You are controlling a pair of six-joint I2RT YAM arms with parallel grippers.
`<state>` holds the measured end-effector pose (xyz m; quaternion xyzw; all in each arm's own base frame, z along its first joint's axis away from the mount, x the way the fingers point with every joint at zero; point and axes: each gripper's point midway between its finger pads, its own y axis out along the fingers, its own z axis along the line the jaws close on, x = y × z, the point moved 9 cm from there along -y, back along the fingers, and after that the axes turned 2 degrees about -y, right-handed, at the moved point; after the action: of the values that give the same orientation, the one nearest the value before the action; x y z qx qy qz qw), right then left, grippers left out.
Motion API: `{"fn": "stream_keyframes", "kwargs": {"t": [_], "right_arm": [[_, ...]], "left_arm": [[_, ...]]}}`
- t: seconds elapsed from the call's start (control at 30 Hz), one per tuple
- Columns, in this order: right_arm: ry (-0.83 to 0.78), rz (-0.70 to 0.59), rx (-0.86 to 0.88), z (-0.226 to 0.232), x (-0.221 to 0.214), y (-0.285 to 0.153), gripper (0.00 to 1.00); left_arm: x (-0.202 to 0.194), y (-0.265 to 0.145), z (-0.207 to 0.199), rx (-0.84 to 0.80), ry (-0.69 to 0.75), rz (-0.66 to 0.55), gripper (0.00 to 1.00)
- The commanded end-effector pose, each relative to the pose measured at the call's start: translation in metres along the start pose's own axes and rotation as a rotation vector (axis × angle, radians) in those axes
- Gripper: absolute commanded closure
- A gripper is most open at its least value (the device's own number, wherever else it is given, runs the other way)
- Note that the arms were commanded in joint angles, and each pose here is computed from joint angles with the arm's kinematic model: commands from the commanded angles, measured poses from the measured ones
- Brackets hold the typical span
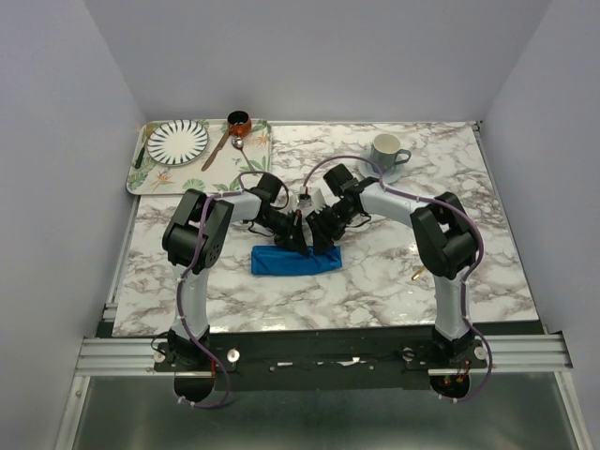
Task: Fold the napkin into a case and place the utensils inside
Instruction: Stuff the top corner of the smaller-rectangle-folded napkin at the center of the board.
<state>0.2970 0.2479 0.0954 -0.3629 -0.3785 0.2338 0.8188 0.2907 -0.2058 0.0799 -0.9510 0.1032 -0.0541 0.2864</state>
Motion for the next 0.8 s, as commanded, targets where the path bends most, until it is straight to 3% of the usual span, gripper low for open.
{"fn": "stream_keyframes", "kwargs": {"t": [0.0, 0.23, 0.3, 0.53, 0.77], "right_arm": [[-0.03, 0.071, -0.082, -0.002, -0.01, 0.004, 0.47], [-0.061, 0.039, -0.004, 0.01, 0.001, -0.007, 0.26], [-0.077, 0.042, -0.004, 0.011, 0.004, -0.008, 0.25], [-0.159, 0.117, -0.178, 0.002, -0.004, 0.005, 0.3], [-0.179, 0.179, -0.253, -0.001, -0.011, 0.013, 0.44]], "left_arm": [[0.009, 0.003, 0.012, 0.034, -0.008, -0.033, 1.0], [0.007, 0.005, 0.02, 0.05, -0.011, -0.027, 1.0], [0.006, 0.005, 0.02, 0.052, -0.008, -0.029, 1.0], [0.004, 0.004, 0.019, 0.041, -0.018, -0.03, 1.0], [0.004, 0.0, 0.017, 0.018, -0.026, -0.038, 1.0]]}}
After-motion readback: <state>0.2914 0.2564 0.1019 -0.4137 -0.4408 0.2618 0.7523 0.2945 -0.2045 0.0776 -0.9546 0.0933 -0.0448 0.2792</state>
